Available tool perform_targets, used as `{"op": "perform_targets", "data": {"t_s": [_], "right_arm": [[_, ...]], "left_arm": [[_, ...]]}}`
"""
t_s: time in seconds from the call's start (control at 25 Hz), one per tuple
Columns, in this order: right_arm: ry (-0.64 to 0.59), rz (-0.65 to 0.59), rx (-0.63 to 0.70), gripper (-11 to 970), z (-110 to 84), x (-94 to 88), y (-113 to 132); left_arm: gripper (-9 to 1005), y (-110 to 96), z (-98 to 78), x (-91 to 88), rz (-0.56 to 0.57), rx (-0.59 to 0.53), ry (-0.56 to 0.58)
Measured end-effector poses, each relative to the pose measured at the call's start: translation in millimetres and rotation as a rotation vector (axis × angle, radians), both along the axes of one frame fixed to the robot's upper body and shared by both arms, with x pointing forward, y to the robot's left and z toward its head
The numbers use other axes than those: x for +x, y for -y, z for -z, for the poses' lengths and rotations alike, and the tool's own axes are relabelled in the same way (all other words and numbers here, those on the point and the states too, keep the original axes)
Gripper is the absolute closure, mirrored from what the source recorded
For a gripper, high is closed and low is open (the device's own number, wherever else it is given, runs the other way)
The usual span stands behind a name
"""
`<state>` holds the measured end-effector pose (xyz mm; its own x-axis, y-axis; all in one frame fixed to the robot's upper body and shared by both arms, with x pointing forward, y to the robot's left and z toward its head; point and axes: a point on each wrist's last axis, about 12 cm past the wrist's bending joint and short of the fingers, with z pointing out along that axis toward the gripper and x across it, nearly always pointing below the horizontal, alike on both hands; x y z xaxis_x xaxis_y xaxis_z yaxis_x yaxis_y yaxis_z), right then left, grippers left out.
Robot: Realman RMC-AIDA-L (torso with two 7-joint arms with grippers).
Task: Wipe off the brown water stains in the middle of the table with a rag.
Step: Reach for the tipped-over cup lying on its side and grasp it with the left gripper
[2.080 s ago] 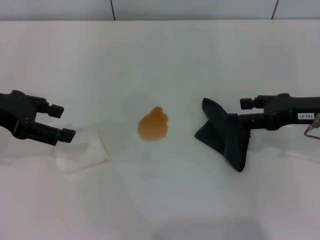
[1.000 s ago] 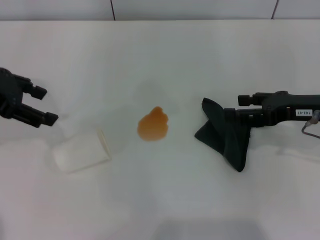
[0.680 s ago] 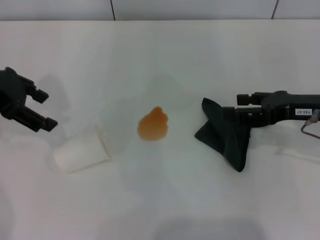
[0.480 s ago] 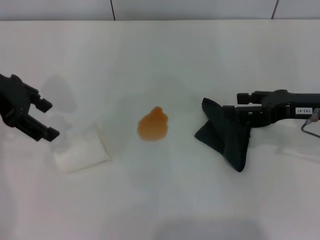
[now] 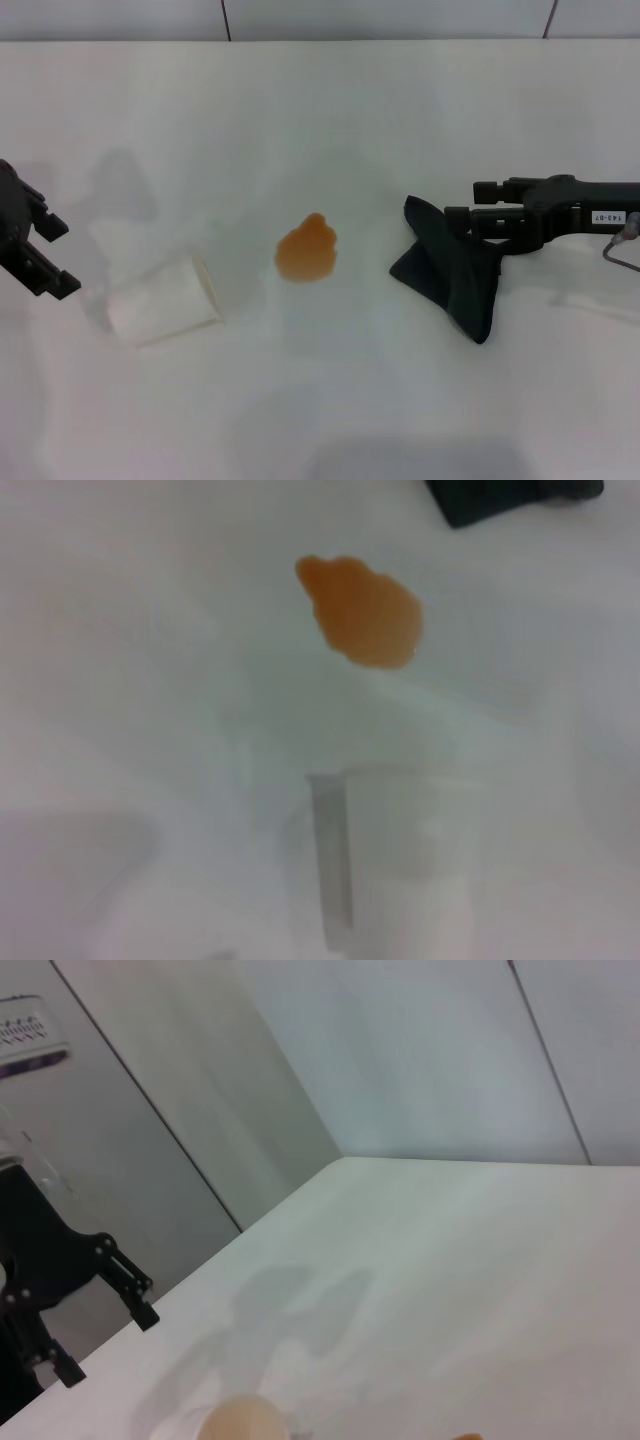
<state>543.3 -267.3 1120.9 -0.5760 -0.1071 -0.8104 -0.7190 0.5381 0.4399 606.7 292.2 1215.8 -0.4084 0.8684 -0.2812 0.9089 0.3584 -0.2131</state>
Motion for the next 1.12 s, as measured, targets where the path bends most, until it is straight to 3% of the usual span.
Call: {"op": "perform_targets", "data": {"t_s": [0.44,1.12], "right_arm": [[-0.011,-0.002,0.003,135,2.9,-1.6,-1],[-0.016,-0.017,0.0,135,4.4,-4.0,-3]], "left_arm": [[137,30,27.6,1.8,0.088,0.053,-0.001],[137,53,32.0,4.7,0.133,0.038,0.028]]}}
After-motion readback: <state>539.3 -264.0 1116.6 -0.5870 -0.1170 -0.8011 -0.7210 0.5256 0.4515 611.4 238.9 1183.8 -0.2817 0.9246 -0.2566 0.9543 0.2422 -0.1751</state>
